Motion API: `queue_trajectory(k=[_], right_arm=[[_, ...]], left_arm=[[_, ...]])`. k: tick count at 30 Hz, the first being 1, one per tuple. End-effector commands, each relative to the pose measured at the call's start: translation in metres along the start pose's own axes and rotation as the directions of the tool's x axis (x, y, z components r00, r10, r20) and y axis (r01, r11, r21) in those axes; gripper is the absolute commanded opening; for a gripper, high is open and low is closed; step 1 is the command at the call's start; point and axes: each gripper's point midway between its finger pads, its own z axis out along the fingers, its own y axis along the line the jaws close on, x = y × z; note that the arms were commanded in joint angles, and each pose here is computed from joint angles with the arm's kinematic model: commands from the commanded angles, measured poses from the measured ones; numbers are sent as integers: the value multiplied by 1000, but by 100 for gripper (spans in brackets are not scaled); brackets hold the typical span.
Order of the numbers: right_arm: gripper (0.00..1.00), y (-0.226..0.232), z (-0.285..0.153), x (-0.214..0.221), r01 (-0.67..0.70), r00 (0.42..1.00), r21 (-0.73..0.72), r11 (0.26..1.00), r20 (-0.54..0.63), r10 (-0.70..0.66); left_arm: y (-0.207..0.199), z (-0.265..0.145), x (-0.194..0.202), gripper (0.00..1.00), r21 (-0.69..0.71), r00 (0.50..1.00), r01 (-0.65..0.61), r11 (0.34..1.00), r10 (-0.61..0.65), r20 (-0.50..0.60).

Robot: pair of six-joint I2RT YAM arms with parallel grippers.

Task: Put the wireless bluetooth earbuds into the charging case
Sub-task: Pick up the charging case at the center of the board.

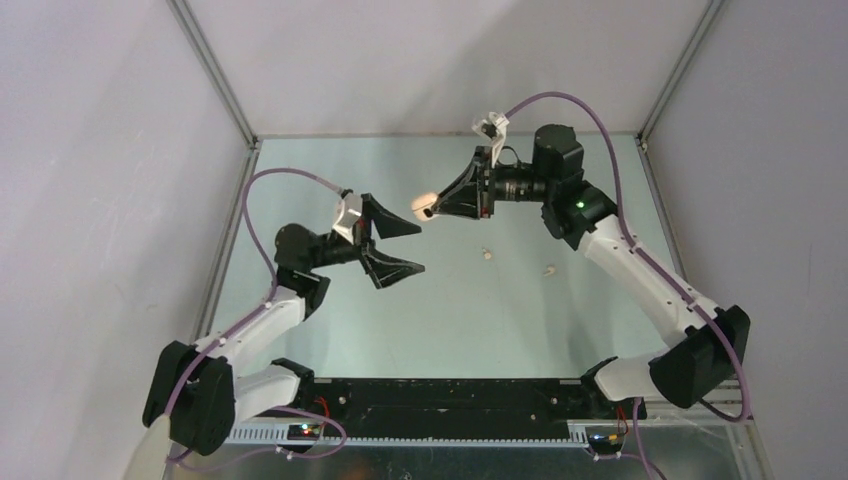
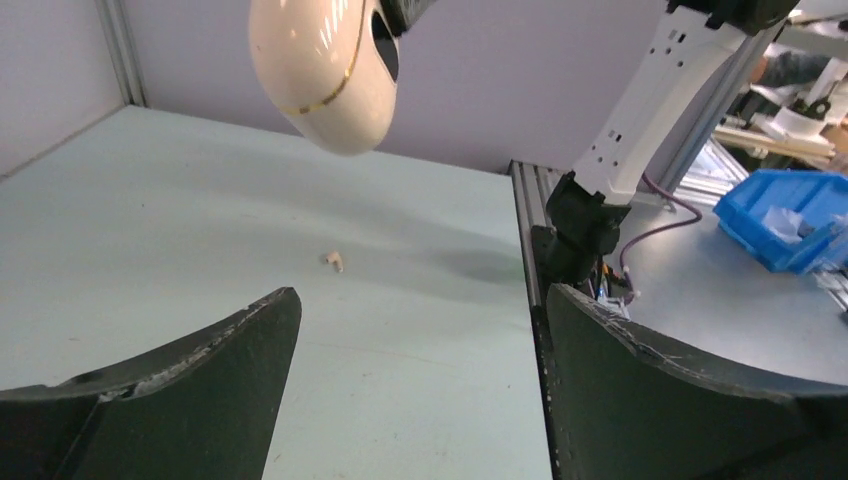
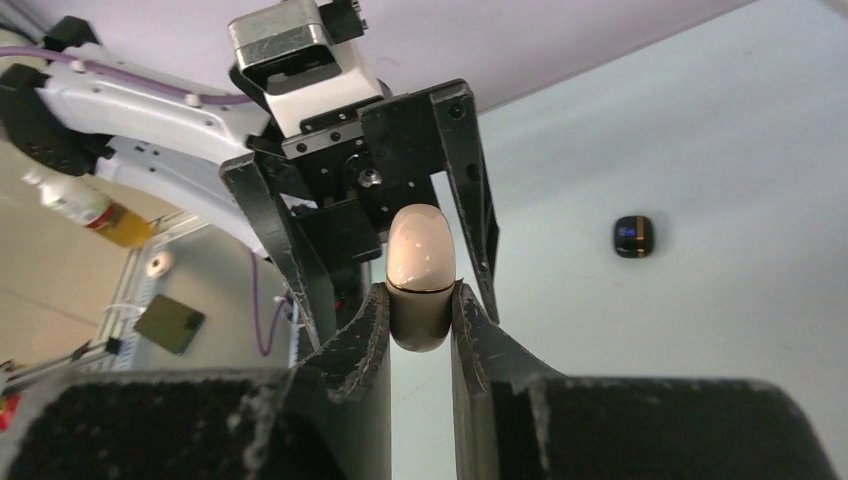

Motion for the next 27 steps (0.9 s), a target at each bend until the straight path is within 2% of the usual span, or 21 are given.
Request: queue_trajectory(k=[1,7,13,15,19,21,24,26,27], right_arm=[[0,27,14,-13,-31,999,-137,990,23,34],[0,28,23,1,-40,999,-159,986,5,41],[0,25,29,10,-45,999,-157,987,-7,44],[0,23,31,14,-49,999,-156,987,-13,48],[0,22,33,18,-45,999,-157,987,-21,43],[0,20,35,21,-41,999,-154,987,-28,37],[0,19,36,25,-33,999,-149,988,-34,28],[0,17,36,25,-30,999,-145,989,-36,25],[0,17,36,26,-31,999,-146,989,-38,26]], left_arm=[[-22,-2,-38,99,29,974,-93,995,85,212],[-13,0,-40,99,-22,966,-18,1000,23,259],[-11,0,-36,97,-37,961,-3,999,13,277],[-11,1,-38,92,-32,960,0,999,9,280],[-15,2,-43,72,-14,960,0,1000,4,280],[-18,2,-45,66,-3,961,-6,1000,6,278],[-23,2,-48,62,16,962,-11,1000,6,273],[-25,3,-50,53,24,962,-17,1000,10,272],[-25,3,-50,42,27,963,-16,999,8,271]])
